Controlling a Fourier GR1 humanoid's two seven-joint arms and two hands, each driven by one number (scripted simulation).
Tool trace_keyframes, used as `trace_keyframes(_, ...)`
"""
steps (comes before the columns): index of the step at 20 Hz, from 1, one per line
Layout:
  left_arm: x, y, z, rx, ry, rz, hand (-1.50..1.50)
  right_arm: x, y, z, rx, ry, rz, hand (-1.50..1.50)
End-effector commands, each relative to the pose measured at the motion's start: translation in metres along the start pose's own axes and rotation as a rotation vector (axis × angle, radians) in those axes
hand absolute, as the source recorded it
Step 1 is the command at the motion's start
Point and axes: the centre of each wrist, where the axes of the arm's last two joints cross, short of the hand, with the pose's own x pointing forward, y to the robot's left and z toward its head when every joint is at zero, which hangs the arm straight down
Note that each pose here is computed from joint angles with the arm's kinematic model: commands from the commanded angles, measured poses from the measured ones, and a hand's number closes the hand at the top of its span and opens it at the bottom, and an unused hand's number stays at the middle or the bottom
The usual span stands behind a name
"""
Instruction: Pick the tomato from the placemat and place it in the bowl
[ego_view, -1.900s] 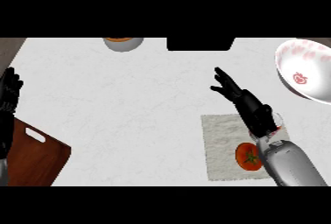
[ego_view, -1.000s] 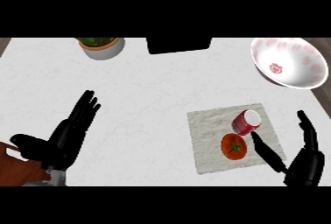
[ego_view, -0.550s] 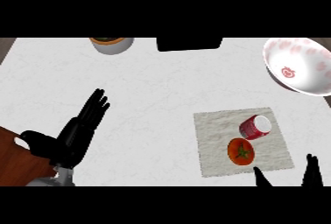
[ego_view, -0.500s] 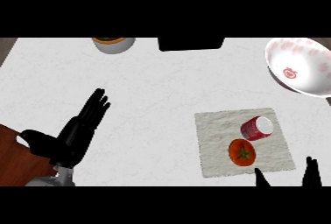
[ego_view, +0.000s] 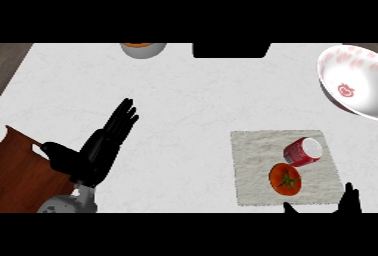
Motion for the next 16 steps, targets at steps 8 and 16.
trace_keyframes(8, -0.008, 0.005, -0.006, -0.026, 0.007, 0.018, 0.00, 0.054, -0.012, 0.025, 0.088, 0.245, 0.174, -1.50)
trace_keyframes(16, -0.002, 0.001, -0.016, -0.008, 0.014, 0.001, 0.00, 0.068, -0.008, 0.012, 0.110, 0.247, 0.196, -1.50)
